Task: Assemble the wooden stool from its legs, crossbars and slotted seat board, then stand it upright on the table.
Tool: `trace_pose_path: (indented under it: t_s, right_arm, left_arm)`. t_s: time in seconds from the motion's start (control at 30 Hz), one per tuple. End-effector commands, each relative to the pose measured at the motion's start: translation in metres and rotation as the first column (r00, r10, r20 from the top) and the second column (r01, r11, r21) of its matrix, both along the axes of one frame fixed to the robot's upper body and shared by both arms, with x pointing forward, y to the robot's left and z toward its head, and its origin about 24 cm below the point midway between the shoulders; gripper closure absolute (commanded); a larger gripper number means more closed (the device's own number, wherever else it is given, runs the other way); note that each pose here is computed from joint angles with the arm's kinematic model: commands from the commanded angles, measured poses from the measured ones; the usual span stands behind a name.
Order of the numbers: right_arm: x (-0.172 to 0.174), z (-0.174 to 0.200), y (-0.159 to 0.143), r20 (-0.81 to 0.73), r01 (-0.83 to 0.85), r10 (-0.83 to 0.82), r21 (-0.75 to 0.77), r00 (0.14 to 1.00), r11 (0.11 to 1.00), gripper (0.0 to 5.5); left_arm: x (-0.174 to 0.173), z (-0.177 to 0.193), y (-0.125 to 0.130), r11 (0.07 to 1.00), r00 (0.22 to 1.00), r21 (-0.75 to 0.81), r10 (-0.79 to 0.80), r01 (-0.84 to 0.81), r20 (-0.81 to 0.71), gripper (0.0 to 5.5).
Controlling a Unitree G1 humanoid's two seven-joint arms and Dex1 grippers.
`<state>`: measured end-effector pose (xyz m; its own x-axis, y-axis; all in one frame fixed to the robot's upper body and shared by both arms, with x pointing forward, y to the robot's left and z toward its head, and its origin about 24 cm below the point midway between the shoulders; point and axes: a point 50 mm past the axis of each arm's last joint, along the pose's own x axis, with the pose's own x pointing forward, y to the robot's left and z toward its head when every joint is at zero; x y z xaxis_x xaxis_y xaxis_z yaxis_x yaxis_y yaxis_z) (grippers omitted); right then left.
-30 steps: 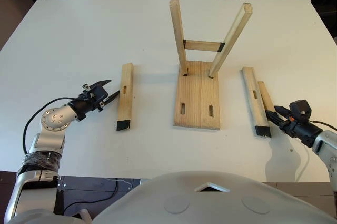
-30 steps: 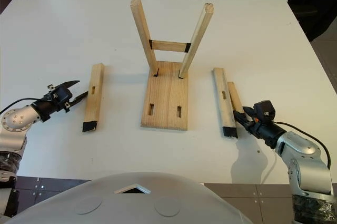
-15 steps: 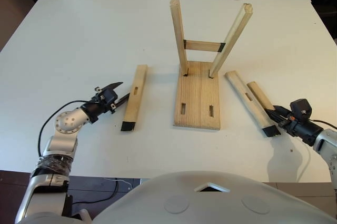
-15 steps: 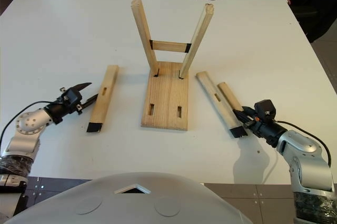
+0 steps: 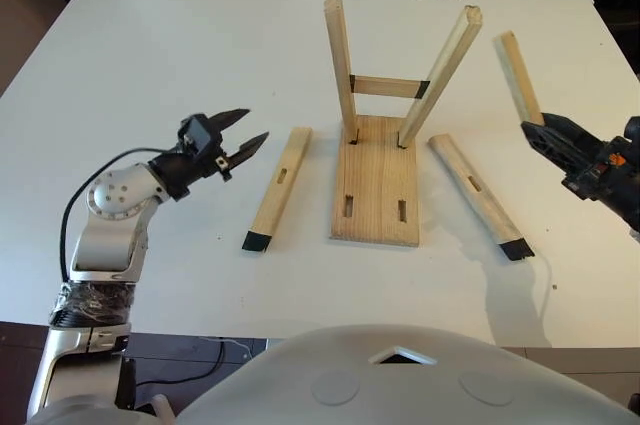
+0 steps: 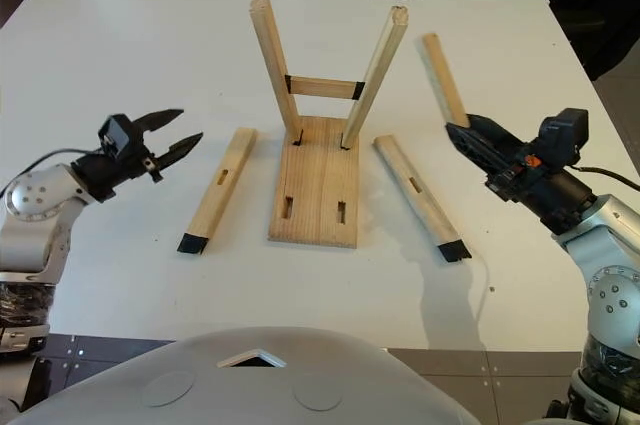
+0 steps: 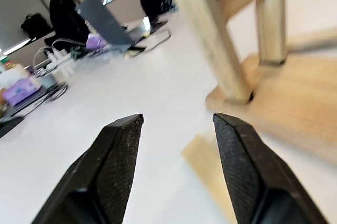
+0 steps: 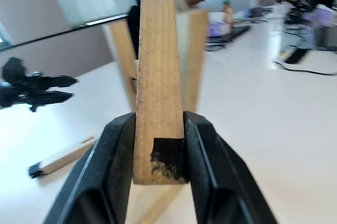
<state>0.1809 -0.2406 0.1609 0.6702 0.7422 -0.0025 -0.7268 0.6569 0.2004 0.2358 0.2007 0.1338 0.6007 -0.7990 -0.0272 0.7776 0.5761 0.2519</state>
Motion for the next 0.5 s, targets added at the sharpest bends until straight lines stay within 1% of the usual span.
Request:
trace_pose_path:
  t_s: [0.03, 0.1, 0.17, 0.23, 0.3, 0.37, 0.5]
  right_arm:
    - [0.002, 0.020, 0.042, 0.047, -0.304, 0.301, 0.066, 0.952, 0.950, 4.20]
    - [0.007, 0.026, 0.053, 0.068, -0.391, 0.385, 0.107, 0.920, 0.914, 4.20]
    - [0.015, 0.033, 0.063, 0.088, -0.457, 0.449, 0.151, 0.889, 0.876, 4.20]
    - [0.022, 0.040, 0.067, 0.097, -0.492, 0.482, 0.178, 0.871, 0.852, 4.20]
    - [0.025, 0.041, 0.071, 0.099, -0.521, 0.511, 0.200, 0.854, 0.830, 4.20]
    - [0.026, 0.040, 0.076, 0.095, -0.550, 0.543, 0.212, 0.835, 0.808, 4.20]
    - [0.025, 0.029, 0.082, 0.065, -0.581, 0.581, 0.201, 0.812, 0.789, 4.20]
  left_arm:
    - [-0.010, 0.036, -0.048, 0.939, 0.948, -0.169, -0.312, 0.299, -0.058, 3.03]
    - [-0.006, 0.045, -0.060, 0.896, 0.914, -0.270, -0.392, 0.352, -0.107, 3.03]
    - [-0.004, 0.052, -0.066, 0.851, 0.877, -0.344, -0.462, 0.396, -0.134, 3.03]
    - [-0.001, 0.063, -0.071, 0.804, 0.847, -0.410, -0.516, 0.430, -0.126, 3.03]
    - [-0.001, 0.074, -0.075, 0.731, 0.803, -0.493, -0.587, 0.472, -0.101, 3.03]
    - [-0.008, 0.082, -0.076, 0.664, 0.756, -0.539, -0.651, 0.518, -0.076, 3.03]
    - [-0.013, 0.090, -0.078, 0.598, 0.713, -0.584, -0.700, 0.549, -0.047, 3.03]
